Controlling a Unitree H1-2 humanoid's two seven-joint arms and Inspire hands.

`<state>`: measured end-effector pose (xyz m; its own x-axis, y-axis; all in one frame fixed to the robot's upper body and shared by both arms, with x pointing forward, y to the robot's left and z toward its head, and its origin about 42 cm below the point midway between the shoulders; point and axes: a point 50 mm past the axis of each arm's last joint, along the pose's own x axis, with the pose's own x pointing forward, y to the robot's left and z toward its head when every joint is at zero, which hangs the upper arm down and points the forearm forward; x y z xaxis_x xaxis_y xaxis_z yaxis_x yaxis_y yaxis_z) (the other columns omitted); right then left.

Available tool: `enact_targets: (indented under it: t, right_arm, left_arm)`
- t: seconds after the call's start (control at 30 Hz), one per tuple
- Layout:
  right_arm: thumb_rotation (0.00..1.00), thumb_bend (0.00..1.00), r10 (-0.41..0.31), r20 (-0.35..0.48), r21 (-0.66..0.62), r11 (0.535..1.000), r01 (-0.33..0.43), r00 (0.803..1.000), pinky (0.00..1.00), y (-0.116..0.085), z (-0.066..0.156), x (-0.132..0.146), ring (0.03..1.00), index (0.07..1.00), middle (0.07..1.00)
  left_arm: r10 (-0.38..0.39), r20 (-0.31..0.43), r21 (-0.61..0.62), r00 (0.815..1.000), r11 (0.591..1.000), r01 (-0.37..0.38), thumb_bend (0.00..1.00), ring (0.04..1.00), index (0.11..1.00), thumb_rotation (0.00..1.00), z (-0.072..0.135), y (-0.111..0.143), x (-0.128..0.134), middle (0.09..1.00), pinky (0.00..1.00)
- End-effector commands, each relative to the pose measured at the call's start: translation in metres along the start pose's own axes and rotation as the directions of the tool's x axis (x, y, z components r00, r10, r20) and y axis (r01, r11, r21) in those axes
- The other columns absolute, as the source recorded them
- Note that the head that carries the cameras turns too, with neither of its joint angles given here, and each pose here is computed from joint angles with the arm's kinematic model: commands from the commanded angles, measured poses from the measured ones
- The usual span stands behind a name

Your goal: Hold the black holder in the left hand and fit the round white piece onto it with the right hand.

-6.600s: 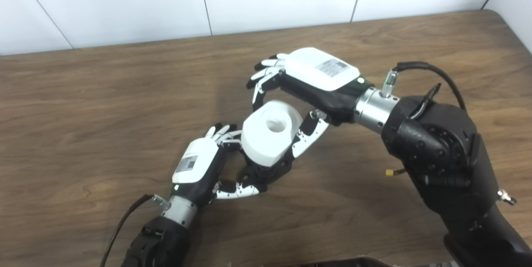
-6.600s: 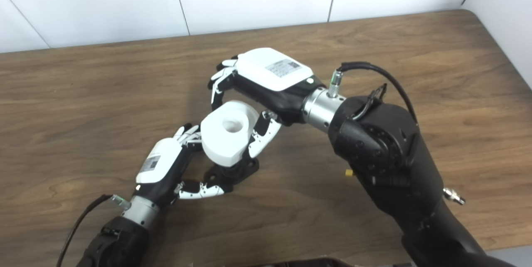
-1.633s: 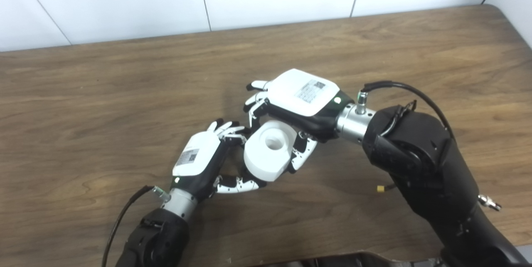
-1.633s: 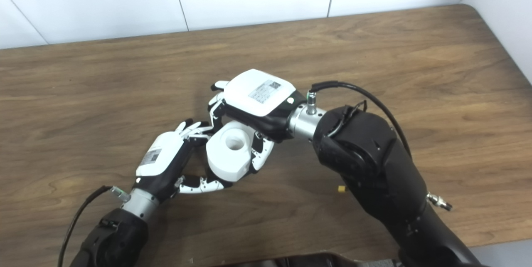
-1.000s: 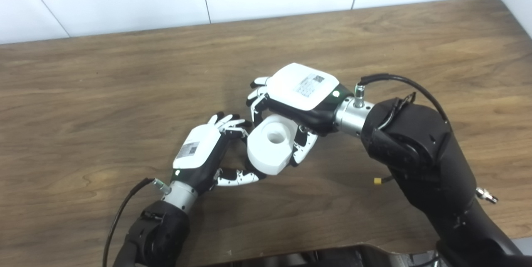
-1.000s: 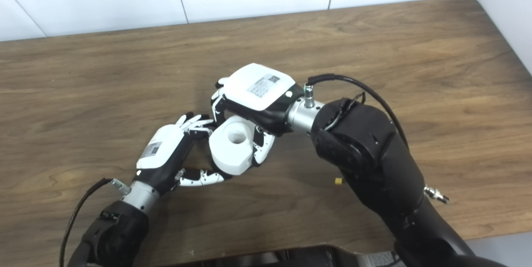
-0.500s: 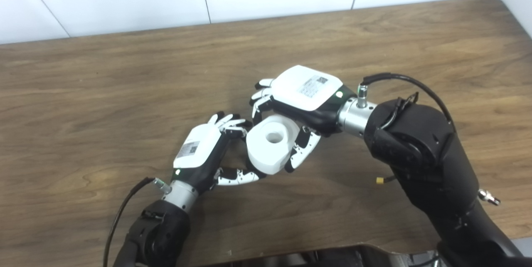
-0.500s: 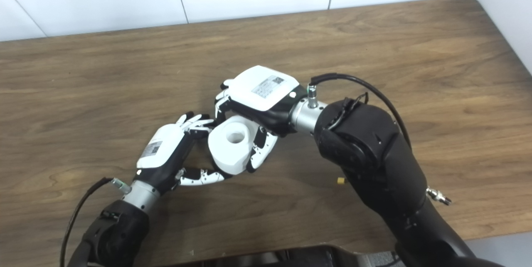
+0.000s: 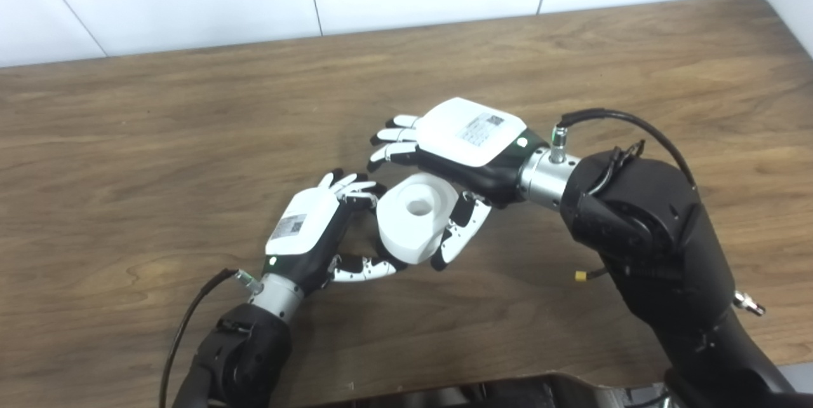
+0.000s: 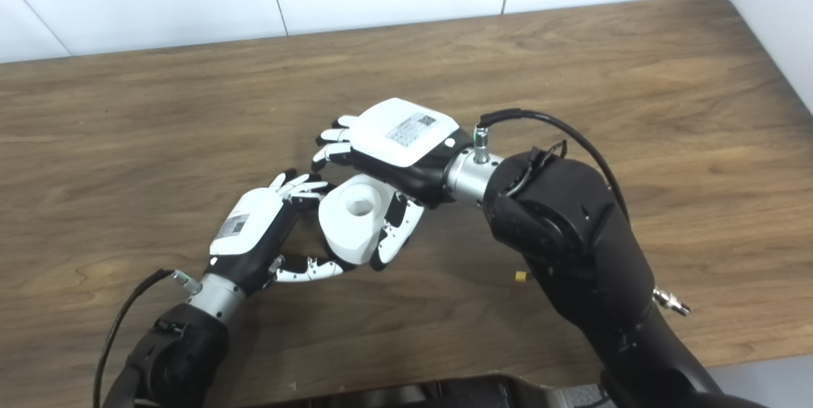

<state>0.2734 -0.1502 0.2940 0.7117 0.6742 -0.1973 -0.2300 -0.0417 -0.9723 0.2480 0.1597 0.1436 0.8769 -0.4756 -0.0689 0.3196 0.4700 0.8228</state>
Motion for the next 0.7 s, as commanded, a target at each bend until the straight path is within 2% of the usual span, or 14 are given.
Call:
enact_targets:
  t: [0.0,0.1,0.27,0.5,0.67]
  right_arm:
    - [0.43,1.00,-0.064,0.009,-0.029,0.997,0.065,0.998,0.88,-0.017,0.003,-0.004,0.990,0.883,0.964]
    - [0.45,1.00,-0.057,0.005,-0.031,0.998,0.057,0.998,0.90,-0.018,0.002,-0.004,0.999,0.908,0.979]
    - [0.47,1.00,-0.036,-0.001,-0.031,0.999,0.036,0.999,0.92,-0.019,-0.001,-0.004,1.000,0.931,0.985]
    - [0.47,1.00,-0.017,-0.015,-0.029,0.999,0.016,1.000,0.93,-0.016,-0.005,-0.003,1.000,0.943,0.989]
    - [0.47,1.00,-0.009,-0.025,-0.023,1.000,0.009,1.000,0.93,-0.016,-0.008,-0.002,1.000,0.942,0.992]
  left_arm:
    - [-0.055,-0.022,0.018,0.998,0.998,0.056,0.93,0.916,0.728,0.21,-0.001,-0.002,0.000,0.849,1.00]
    - [-0.073,-0.026,0.019,0.997,0.997,0.073,0.99,0.930,0.830,0.28,-0.001,-0.001,0.000,0.875,1.00]
    - [-0.084,-0.022,-0.025,0.996,0.996,0.084,1.00,0.948,0.935,0.33,-0.003,0.001,0.001,0.914,1.00]
    - [-0.090,-0.026,-0.121,0.996,0.989,0.086,1.00,0.957,0.944,0.32,-0.006,0.002,0.003,0.929,1.00]
    - [-0.118,-0.037,-0.192,0.992,0.975,0.109,1.00,0.982,0.965,0.30,-0.008,0.013,0.002,0.958,1.00]
